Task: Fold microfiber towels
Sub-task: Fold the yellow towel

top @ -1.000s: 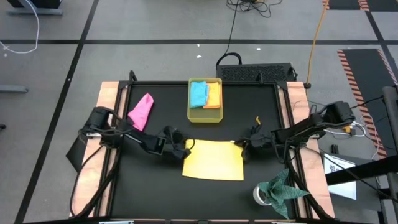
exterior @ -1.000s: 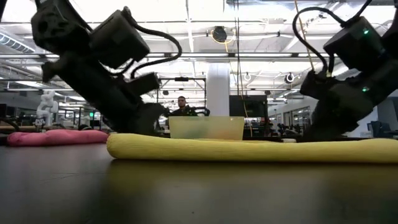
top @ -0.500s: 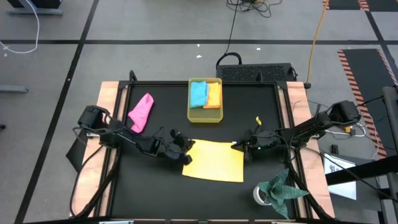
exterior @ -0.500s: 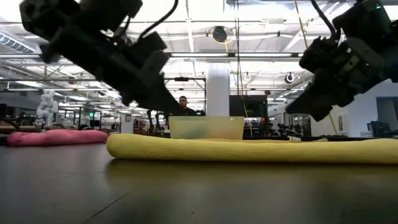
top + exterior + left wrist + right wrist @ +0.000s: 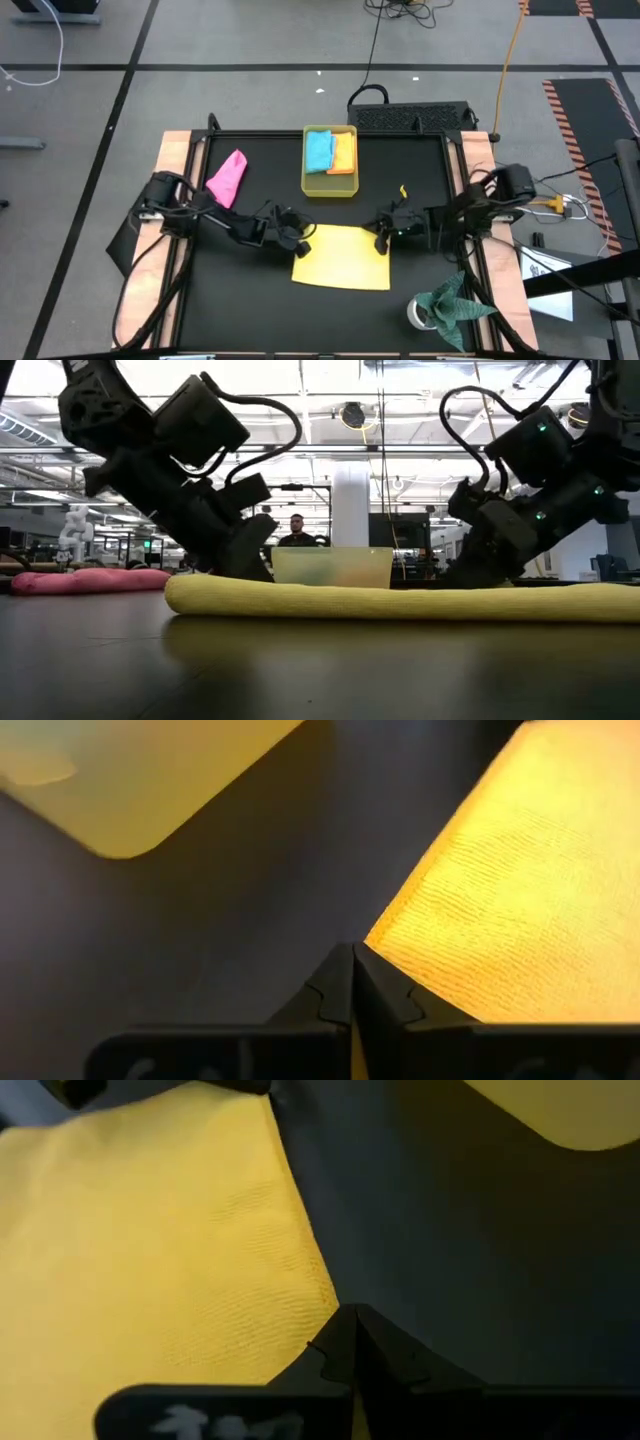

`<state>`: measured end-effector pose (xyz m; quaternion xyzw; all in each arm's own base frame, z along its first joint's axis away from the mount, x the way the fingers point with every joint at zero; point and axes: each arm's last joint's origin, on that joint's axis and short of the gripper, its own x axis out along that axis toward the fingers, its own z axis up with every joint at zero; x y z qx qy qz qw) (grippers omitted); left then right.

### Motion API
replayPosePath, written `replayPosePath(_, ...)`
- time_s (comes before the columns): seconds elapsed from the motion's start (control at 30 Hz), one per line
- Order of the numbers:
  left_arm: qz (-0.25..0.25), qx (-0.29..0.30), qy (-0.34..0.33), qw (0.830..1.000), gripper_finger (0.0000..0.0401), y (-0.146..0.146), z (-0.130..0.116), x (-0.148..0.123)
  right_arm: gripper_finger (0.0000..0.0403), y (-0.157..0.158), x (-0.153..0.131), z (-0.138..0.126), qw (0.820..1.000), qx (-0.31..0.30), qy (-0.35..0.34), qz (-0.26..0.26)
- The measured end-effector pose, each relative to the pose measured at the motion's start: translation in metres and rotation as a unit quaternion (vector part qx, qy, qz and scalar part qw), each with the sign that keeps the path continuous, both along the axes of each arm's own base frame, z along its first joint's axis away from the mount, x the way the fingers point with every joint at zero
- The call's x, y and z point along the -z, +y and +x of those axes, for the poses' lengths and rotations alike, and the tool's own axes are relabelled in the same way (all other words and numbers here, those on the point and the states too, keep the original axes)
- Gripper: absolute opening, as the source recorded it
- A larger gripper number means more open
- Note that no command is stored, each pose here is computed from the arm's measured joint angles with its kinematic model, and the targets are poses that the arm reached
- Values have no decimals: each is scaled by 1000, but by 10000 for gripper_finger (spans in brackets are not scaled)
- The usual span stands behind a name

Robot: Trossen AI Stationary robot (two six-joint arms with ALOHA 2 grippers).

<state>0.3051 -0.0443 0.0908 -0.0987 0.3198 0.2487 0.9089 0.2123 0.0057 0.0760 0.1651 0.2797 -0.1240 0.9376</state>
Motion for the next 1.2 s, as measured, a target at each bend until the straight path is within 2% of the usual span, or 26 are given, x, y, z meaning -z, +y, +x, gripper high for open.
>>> replayPosePath(0.13,6,13,2,1000,11,-6,-6,-13,0,-1,-3,1,1000,-10,-14,-19)
replayPosePath(0.27,20,6,-20,1000,5,-14,-13,-35,0,3,-24,3,996,-29,-73,-35)
replayPosePath(0.43,9,42,-55,998,14,-27,-13,-48,0,10,-39,-5,996,-53,-66,-41)
replayPosePath(0.57,-29,104,-31,994,3,-33,-11,-40,0,13,-35,-15,998,-59,-4,-32)
replayPosePath(0.7,-51,135,10,990,12,-34,-10,-20,0,12,-24,-23,997,-50,61,-21)
replayPosePath(0.8,-49,140,33,988,11,-30,-8,-8,0,12,-20,-24,996,-49,78,-21)
replayPosePath(0.87,-33,123,38,991,5,-25,-6,-5,0,14,-19,-24,995,-46,82,-14)
replayPosePath(0.93,7,99,50,994,3,-17,-8,-6,0,18,-18,-25,995,-55,85,10)
replayPosePath(1.03,70,89,74,991,12,-7,-13,-16,0,31,-19,-26,988,-116,82,60)
replayPosePath(1.1,90,88,71,990,16,-5,-16,-30,0,38,-21,-26,986,-141,70,57)
replayPosePath(1.2,89,88,42,991,18,-3,-21,-55,0,45,-31,-23,987,-153,19,42)
